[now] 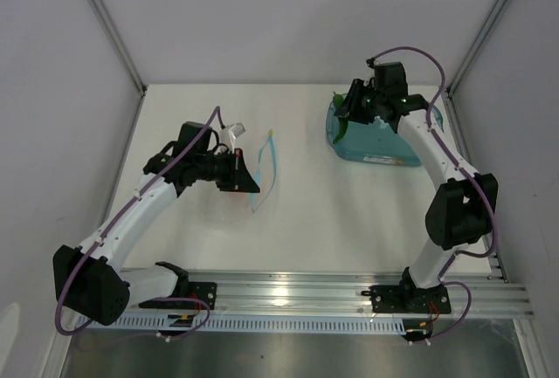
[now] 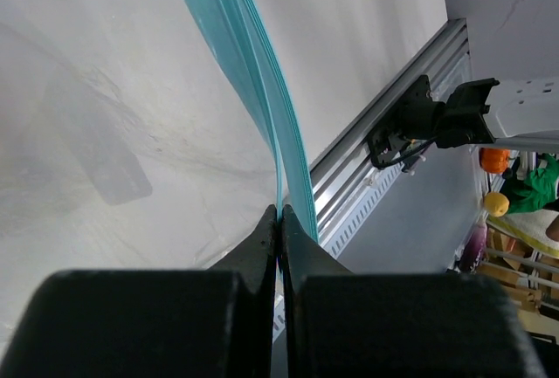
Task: Place the food in the zip-top bag and seal the zipper
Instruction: Place the fake vegetable in the zipper food storage bag.
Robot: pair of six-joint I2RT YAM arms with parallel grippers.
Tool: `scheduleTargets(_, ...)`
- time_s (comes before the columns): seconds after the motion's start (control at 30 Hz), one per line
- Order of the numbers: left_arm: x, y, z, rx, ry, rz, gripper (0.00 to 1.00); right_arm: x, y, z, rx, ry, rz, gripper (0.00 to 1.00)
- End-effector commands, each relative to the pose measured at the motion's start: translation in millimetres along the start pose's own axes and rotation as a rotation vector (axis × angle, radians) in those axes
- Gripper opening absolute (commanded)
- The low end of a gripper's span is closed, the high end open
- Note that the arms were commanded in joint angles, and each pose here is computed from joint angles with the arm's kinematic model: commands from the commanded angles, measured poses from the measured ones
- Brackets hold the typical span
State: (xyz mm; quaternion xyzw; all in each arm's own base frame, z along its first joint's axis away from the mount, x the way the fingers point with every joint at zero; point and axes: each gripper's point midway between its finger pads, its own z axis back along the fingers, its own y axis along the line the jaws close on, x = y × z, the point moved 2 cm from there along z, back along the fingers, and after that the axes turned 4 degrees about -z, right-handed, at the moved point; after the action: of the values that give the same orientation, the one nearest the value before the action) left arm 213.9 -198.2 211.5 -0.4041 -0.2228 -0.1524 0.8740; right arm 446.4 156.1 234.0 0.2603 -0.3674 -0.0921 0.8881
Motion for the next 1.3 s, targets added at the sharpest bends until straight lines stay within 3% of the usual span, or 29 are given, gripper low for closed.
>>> scheduleTargets(0.0, 14.3, -11.4, 7.9, -0.033, -0.032, -0.060, 0.01, -15.1, 41.7, 34.9, 0.152, 0.079, 0.039, 0.00)
scheduleTargets(0.3, 28.4, -34.4, 16.3, -0.112, -0.033, -0.054, 0.01, -23.1, 119.1, 75.4, 0.464, 0.050, 0.170, 0.00)
scheduleTargets(0.57, 38.5, -52.3, 25.6, -0.162, -0.027, -0.051, 0.01, -41.1, 165.2, 80.9, 0.594, 0.087, 0.224, 0.00)
scheduleTargets(0.83, 44.3, -59.3, 28.8, -0.181, -0.032, -0.047, 0.00, -72.8, 165.1, 107.4, 0.630, 0.270, 0.245, 0.00)
scheduleTargets(1.07, 36.9, -52.0, 22.0, -0.179, -0.030, -0.019, 0.01, -128.9, 156.0, 126.8, 0.582, 0.495, 0.300, 0.00)
scheduleTargets(1.27, 36.6, -45.2, 19.5, -0.143, -0.037, -0.027, 0.01, -156.7, 156.8, 141.9, 0.556, 0.594, 0.367, 0.00)
